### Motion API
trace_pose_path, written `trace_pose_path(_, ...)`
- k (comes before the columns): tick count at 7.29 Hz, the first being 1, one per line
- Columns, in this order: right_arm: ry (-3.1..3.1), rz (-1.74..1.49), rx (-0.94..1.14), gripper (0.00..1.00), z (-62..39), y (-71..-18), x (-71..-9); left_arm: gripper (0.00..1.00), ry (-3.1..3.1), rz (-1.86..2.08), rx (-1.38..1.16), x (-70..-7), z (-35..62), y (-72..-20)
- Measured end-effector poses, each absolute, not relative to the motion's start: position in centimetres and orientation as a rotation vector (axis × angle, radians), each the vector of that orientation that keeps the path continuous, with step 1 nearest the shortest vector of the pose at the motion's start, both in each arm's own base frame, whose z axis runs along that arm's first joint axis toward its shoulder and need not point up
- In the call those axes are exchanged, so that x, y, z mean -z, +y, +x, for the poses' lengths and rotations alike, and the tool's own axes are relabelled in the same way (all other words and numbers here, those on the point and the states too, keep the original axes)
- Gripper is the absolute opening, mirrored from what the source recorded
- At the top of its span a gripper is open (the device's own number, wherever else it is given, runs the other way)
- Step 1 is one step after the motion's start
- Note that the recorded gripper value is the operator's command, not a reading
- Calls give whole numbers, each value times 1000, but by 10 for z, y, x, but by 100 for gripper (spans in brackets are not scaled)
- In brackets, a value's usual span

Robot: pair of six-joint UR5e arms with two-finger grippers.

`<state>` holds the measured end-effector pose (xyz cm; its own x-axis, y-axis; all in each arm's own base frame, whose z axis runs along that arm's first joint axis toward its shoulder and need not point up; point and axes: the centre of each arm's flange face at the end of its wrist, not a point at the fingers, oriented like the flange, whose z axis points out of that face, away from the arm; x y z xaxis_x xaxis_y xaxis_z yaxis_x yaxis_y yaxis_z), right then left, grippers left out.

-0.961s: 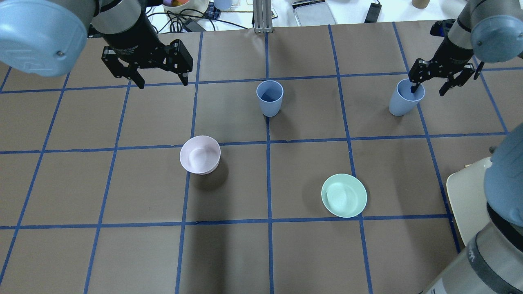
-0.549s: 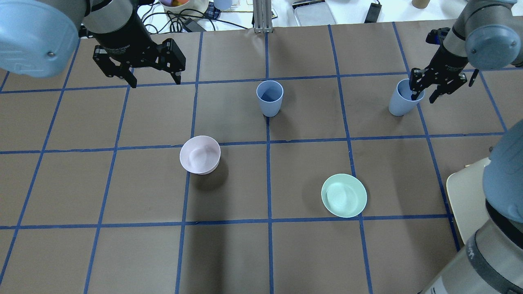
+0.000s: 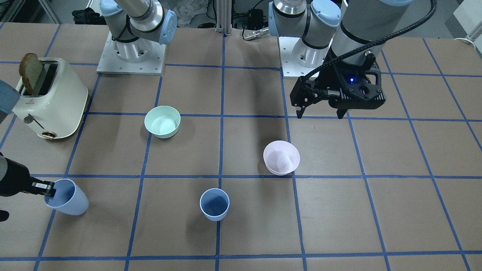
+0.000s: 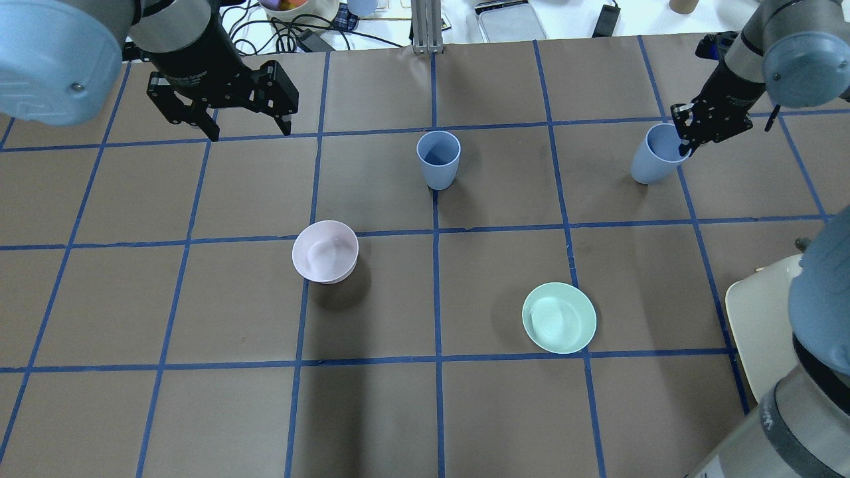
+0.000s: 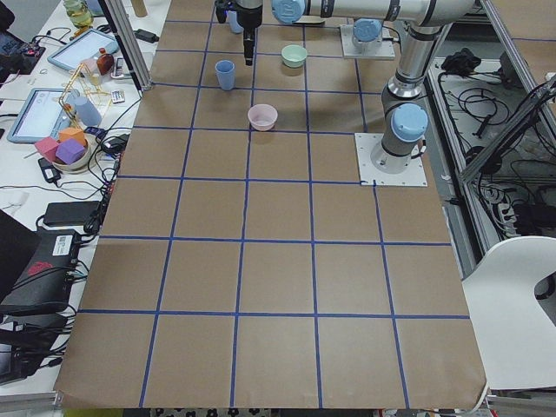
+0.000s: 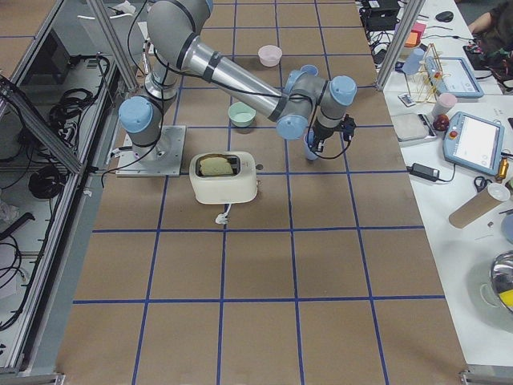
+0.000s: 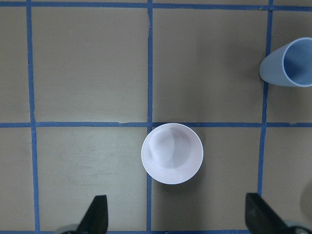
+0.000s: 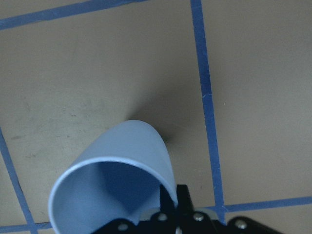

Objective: Stack blue cups with both arms

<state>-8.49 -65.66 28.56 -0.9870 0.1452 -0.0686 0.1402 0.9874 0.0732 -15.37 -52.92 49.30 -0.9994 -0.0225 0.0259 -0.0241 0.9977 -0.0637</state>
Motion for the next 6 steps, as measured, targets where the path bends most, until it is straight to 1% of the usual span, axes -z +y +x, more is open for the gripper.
trace_pose_path(3,3056,185,5,0,-50,-647,-346,100,-3114,35,-102,-493,-154,-529)
trace_pose_path(6,3042,234,81,0,71,-652,-389,100,-3114,36,-102,-494,-154,-529)
